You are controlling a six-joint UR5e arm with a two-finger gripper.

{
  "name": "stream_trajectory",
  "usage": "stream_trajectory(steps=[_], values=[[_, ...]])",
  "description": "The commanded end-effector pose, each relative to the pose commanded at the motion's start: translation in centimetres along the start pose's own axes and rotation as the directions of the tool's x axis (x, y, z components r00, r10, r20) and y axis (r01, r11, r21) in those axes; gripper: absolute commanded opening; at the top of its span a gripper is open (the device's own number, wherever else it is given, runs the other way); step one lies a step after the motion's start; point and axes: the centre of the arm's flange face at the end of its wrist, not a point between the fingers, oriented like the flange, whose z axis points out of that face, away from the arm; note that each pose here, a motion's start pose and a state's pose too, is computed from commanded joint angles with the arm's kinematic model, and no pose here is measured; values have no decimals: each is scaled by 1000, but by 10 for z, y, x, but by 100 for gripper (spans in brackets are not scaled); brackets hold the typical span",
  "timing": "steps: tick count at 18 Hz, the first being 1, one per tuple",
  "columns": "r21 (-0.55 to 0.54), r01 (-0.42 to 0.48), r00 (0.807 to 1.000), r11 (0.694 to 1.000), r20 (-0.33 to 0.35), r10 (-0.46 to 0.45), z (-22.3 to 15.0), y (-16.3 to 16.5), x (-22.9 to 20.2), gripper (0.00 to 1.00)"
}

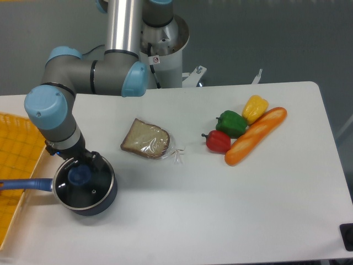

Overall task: Open the lid
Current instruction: 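Lower the gripper onto the blue knob and close on it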

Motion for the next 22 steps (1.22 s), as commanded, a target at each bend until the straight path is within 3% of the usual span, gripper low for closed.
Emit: stream_trajectory(steps=[22], values=[[13,18,1000,1000,11,-18,5,-17,-8,100]])
